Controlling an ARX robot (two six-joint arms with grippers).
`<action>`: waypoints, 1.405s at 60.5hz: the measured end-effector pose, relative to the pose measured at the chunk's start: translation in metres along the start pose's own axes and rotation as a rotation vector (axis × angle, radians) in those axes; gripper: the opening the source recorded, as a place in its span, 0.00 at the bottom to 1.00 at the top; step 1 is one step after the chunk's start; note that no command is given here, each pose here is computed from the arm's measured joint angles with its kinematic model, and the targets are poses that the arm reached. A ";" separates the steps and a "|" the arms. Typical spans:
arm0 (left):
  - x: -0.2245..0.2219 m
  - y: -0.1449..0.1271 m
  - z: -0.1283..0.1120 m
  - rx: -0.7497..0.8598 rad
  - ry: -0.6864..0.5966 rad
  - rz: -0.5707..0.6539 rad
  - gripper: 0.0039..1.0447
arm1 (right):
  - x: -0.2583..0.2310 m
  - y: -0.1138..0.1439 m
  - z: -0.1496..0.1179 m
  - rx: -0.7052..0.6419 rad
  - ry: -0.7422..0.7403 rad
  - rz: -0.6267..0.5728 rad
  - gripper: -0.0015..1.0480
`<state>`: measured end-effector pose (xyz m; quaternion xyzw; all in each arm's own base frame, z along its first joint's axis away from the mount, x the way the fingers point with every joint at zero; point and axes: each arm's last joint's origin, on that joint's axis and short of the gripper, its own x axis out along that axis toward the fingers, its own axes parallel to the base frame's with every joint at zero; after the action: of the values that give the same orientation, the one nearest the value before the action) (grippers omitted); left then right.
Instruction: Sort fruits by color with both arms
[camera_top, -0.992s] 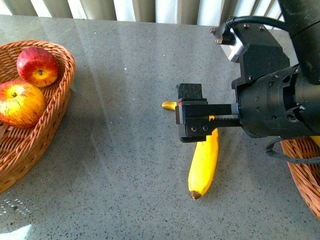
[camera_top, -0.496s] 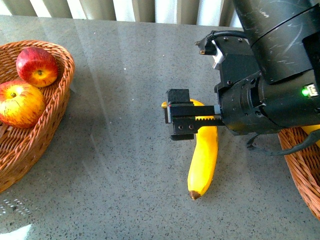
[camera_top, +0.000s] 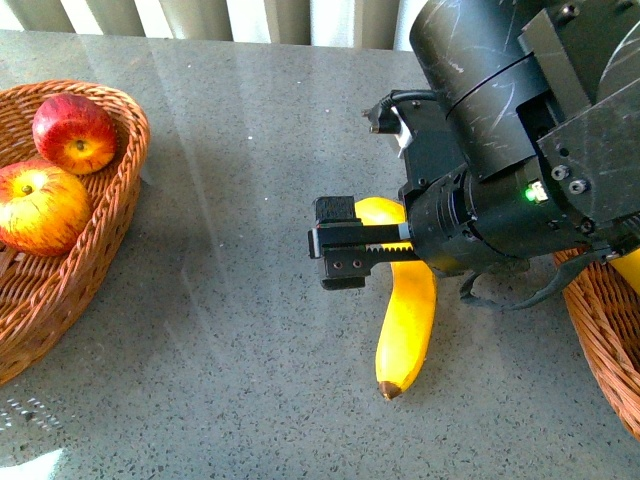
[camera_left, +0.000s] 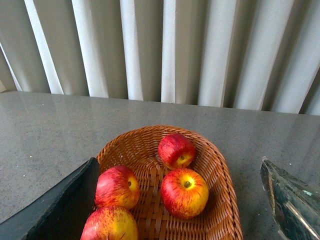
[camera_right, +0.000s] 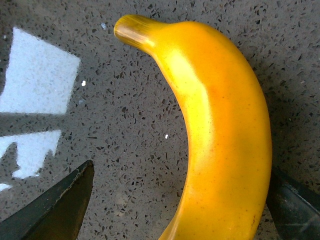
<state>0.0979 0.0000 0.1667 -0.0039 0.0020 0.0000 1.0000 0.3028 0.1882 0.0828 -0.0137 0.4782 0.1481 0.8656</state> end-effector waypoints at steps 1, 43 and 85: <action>0.000 0.000 0.000 0.000 0.000 0.000 0.91 | 0.000 0.000 0.000 0.000 0.001 0.000 0.91; 0.000 0.000 0.000 0.000 0.000 0.000 0.91 | -0.007 0.002 0.000 0.014 -0.016 0.036 0.29; 0.000 0.000 0.000 0.000 0.000 0.000 0.91 | -0.148 -0.132 0.020 0.185 -0.355 -0.076 0.28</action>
<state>0.0979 0.0000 0.1667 -0.0039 0.0020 0.0000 1.0000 0.2810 0.0290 0.2007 0.0743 0.3288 0.0709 0.9388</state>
